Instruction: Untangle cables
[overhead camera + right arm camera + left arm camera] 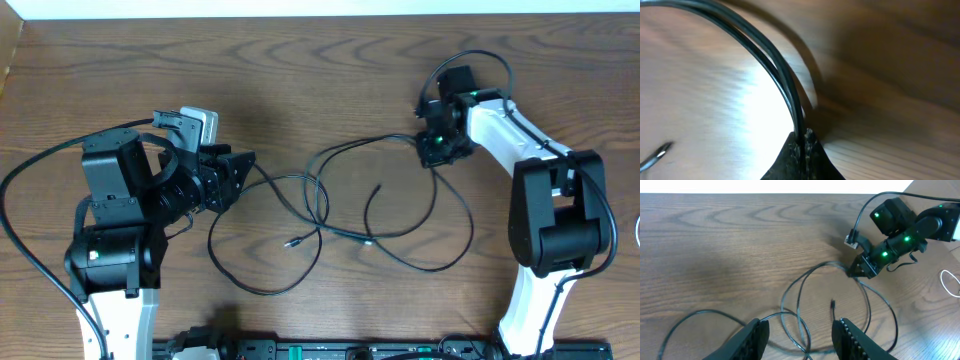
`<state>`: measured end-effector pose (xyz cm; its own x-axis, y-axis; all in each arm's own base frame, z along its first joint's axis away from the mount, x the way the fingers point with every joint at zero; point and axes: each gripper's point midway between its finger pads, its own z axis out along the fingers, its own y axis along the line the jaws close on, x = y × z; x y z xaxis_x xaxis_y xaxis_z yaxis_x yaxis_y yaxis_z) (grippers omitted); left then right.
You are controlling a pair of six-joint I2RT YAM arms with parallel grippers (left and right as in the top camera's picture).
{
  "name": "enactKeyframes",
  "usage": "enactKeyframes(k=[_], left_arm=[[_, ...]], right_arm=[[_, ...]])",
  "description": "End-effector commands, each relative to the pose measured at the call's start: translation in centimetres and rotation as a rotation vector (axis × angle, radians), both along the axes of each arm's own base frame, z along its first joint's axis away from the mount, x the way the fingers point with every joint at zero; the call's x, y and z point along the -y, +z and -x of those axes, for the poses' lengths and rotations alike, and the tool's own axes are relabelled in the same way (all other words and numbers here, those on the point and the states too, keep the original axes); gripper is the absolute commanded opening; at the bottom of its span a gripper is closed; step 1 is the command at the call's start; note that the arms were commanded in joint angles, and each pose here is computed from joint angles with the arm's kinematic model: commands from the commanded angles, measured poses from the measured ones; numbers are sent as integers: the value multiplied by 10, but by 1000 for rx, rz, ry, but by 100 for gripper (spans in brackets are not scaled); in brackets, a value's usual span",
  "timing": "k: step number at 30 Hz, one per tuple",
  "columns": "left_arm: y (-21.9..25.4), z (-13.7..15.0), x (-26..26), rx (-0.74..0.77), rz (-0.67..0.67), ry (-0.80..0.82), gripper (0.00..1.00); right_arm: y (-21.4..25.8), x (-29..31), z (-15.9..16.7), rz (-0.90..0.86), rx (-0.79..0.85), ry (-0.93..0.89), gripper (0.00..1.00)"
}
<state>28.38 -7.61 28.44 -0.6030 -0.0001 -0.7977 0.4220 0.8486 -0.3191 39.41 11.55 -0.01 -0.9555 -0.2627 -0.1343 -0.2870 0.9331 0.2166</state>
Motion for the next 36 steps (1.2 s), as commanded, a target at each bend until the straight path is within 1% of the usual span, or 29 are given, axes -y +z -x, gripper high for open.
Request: enactKeyframes(k=[1, 6, 12, 13, 17, 22, 24, 28, 32, 36], left_arm=[[4, 2, 3, 18, -2, -21, 46], [3, 2, 3, 17, -1, -21, 47], [4, 1, 3, 18, -2, -21, 46], [4, 1, 3, 18, -2, -21, 46], [4, 1, 3, 18, -1, -22, 46], [4, 1, 3, 18, -1, -22, 47], [4, 2, 3, 18, 0, -22, 47], [7, 2, 7, 25, 18, -41, 47], [8, 2, 8, 32, 24, -50, 47], [8, 3, 8, 31, 24, -50, 46]], right_arm=[[-9, -28, 11, -153, -69, 47, 1], [23, -32, -10, -166, -4, 47, 1], [87, -32, -33, -178, 103, 57, 1], [105, -29, -38, -167, 133, 53, 1], [136, -7, -44, -53, 193, 25, 1], [173, 28, -40, 94, 230, -27, 1], [199, 45, -38, 124, 267, -74, 1], [246, 70, -36, 122, 354, -159, 1], [299, 102, -25, 119, 457, -250, 1], [354, 104, -1, 6, 557, -265, 1]])
